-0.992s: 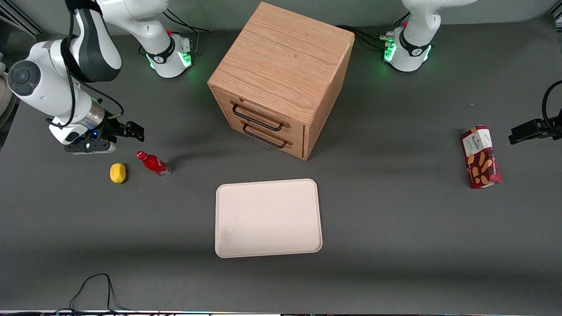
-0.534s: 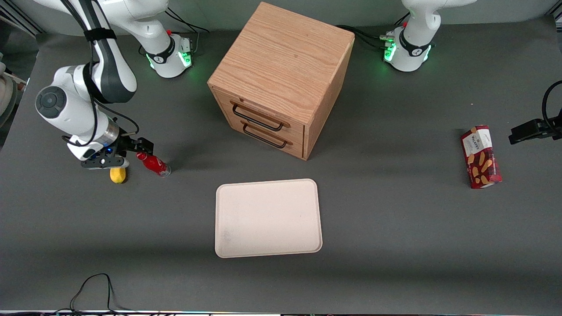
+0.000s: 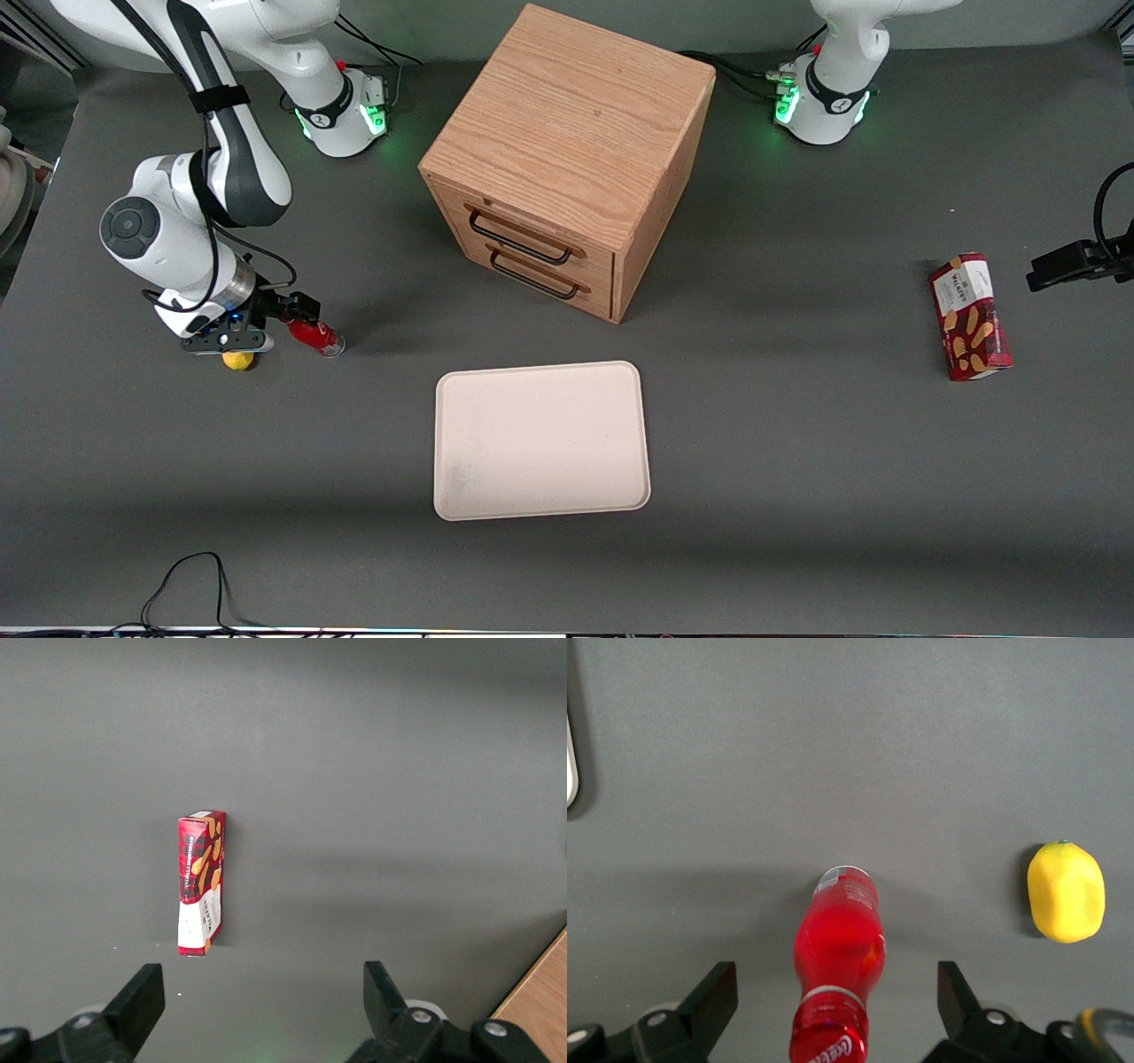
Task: Place coke bottle on tray
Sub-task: 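Close the right gripper around the bottle's cap end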
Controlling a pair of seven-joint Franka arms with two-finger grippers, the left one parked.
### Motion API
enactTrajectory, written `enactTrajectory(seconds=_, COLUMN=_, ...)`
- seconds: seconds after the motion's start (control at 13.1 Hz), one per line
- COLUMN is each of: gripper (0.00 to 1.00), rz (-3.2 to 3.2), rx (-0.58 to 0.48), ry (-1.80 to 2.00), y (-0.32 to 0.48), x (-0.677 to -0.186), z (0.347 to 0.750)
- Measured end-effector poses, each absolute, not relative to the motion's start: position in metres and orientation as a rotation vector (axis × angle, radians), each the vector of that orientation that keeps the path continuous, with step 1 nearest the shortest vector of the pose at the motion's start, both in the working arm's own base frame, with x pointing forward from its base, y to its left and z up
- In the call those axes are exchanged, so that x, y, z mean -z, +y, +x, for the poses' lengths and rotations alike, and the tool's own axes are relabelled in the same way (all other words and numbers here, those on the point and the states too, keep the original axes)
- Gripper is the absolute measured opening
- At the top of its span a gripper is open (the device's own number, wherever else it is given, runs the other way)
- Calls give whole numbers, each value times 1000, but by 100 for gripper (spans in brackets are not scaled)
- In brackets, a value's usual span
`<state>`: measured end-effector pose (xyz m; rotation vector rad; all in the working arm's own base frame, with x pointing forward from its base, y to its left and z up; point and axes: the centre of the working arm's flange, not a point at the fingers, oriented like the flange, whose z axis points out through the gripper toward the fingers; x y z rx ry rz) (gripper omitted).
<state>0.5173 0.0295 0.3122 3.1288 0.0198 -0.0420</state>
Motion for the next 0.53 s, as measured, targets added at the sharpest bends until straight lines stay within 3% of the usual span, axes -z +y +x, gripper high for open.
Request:
enactTrajectory(seconds=0.31, gripper=96, rz=3128, rx=61, ry=20, y=29, x=-307, z=513)
enactTrajectory(seconds=0.46, gripper=72, rz=3127, rx=70, ry=21, y=29, x=-305, z=511)
enactTrajectory(seconds=0.53, gripper=72, rz=3127, rx=74, ry=21, y=29, x=-304, z=511)
